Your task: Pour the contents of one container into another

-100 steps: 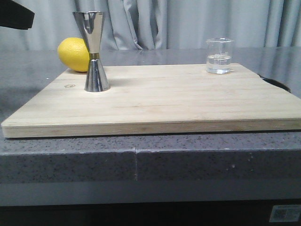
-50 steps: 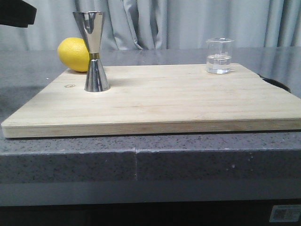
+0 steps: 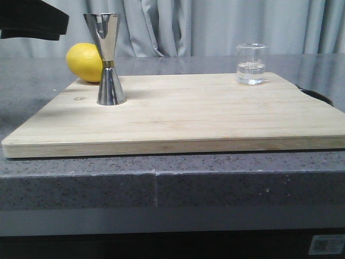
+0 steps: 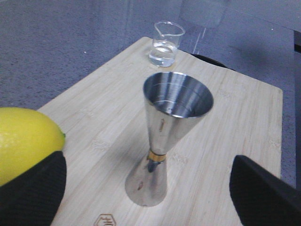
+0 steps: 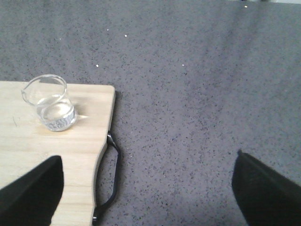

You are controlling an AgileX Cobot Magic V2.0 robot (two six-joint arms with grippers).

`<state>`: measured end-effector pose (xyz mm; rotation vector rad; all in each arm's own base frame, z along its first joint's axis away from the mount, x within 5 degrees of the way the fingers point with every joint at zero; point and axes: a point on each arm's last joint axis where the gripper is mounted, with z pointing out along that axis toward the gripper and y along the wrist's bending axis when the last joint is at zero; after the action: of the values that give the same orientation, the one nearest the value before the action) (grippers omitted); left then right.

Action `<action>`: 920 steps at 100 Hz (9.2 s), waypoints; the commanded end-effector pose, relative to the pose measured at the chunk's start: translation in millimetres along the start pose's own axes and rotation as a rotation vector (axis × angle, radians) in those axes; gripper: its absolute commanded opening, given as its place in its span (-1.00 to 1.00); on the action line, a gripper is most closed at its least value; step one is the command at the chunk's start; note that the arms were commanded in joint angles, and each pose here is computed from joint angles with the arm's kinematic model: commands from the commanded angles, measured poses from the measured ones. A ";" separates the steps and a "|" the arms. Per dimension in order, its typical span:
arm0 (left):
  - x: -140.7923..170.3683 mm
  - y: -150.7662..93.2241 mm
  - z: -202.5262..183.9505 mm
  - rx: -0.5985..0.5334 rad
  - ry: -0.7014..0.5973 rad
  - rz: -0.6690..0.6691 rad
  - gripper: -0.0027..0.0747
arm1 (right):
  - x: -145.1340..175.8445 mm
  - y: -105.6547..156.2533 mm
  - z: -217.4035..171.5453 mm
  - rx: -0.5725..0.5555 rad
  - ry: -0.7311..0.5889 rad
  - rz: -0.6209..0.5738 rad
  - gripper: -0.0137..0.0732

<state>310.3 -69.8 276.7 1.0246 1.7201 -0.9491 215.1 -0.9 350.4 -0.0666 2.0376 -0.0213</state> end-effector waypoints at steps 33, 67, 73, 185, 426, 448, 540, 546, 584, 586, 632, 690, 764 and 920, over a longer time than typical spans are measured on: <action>-0.6 -5.9 30.8 0.127 -0.056 -0.007 0.76 | -0.3 -0.3 -0.7 0.007 -0.060 -0.002 0.83; -0.1 -4.4 54.9 0.090 -0.110 0.082 0.76 | -1.1 -0.3 -0.7 0.007 -0.069 -0.001 0.83; -0.1 -4.1 56.8 0.075 -0.105 0.104 0.76 | -1.1 -0.3 -0.7 0.007 -0.069 -0.001 0.83; 8.7 -2.5 82.9 0.129 -0.215 0.067 0.29 | -3.6 -0.5 -0.9 0.009 -0.096 0.006 0.83; -23.4 -39.1 99.9 0.298 -0.239 0.275 -0.98 | 0.6 -1.3 25.4 0.011 -0.062 0.010 0.83; -36.8 -48.1 90.4 0.292 -0.261 0.319 -0.98 | -2.6 -1.8 25.1 0.016 -0.096 0.010 0.83; -53.7 -78.1 94.7 0.362 -0.285 0.279 -0.98 | -1.6 37.4 40.2 -0.106 -0.236 -0.092 0.83; -54.2 -77.9 94.7 0.361 -0.290 0.276 -0.98 | 2.8 41.4 45.6 -0.116 -0.242 -0.107 0.83; -55.1 -77.7 94.5 0.357 -0.299 0.270 -0.98 | 37.0 57.4 60.4 -0.158 -0.390 -0.104 0.83; -55.1 -77.7 94.5 0.357 -0.299 0.270 -0.98 | 38.4 57.2 60.0 -0.157 -0.404 -0.096 0.83; -55.4 -77.6 94.5 0.356 -0.302 0.270 -0.98 | 58.0 58.0 72.4 -0.159 -0.505 -0.032 0.83; -55.5 -77.6 94.5 0.355 -0.303 0.271 -0.98 | 59.9 71.6 119.6 -0.213 -0.473 -0.044 0.83; -55.5 -77.6 94.5 0.355 -0.304 0.273 -0.98 | 44.9 80.6 153.7 -0.231 -0.486 -0.061 0.83; -55.5 -77.5 94.5 0.354 -0.303 0.273 -0.98 | 44.0 86.5 173.2 -0.258 -0.473 -0.051 0.83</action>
<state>295.2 -194.4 276.2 1.2734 1.3207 -1.0975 344.7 82.9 201.7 -0.2649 1.7009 0.1924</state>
